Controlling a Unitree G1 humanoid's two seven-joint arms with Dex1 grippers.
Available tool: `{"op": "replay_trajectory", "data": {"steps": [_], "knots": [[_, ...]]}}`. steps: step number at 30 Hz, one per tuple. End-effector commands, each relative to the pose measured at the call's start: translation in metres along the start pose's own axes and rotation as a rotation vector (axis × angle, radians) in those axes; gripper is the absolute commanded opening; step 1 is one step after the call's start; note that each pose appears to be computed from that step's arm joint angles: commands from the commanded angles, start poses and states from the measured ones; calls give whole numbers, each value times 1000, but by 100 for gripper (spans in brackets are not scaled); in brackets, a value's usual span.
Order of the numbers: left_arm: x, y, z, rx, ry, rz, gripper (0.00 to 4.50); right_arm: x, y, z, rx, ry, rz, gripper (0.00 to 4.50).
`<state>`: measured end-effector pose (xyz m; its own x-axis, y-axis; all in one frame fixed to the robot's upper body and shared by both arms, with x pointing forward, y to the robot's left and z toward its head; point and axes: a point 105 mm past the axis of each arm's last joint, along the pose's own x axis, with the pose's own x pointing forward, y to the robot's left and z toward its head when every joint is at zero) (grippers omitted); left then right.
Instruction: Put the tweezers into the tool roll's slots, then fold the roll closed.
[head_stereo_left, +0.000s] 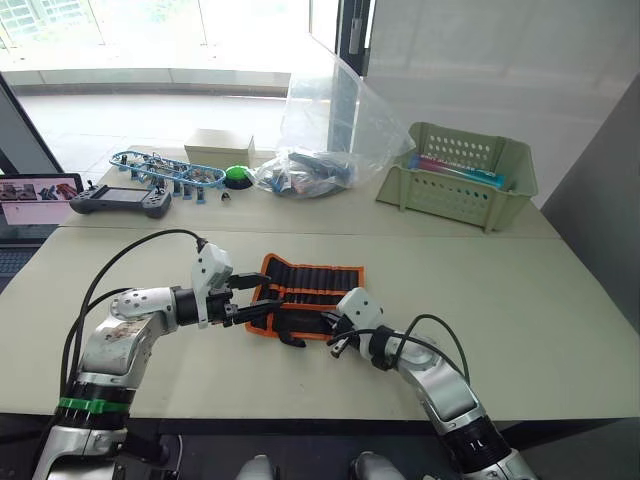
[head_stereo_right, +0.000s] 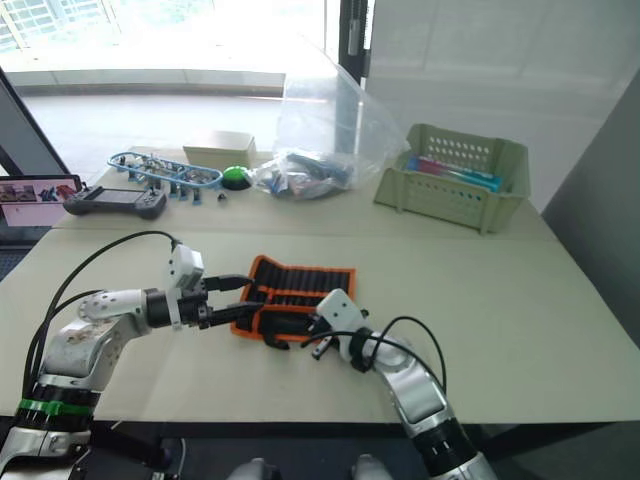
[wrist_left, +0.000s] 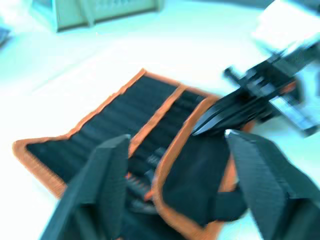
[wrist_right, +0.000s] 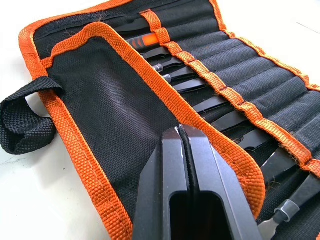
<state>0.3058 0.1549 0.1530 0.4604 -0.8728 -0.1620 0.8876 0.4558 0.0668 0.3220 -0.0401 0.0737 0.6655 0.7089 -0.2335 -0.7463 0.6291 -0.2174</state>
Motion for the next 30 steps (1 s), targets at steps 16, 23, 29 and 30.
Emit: {"op": "replay_trajectory", "data": {"steps": [16, 23, 29, 30], "knots": [[51, 1, -87, -64, 128, 349, 3, -7, -1, -13, 20, 63, 11, 0], [58, -8, -104, -107, 147, 361, 3, -7, 8, 46, 3, -181, -1, 0], [57, -5, -99, -103, 134, 370, 3, 13, 28, 38, -21, -137, -55, 0], [56, -5, -98, -99, 132, 368, 3, 16, 32, 32, -6, -121, -60, 0]]}}
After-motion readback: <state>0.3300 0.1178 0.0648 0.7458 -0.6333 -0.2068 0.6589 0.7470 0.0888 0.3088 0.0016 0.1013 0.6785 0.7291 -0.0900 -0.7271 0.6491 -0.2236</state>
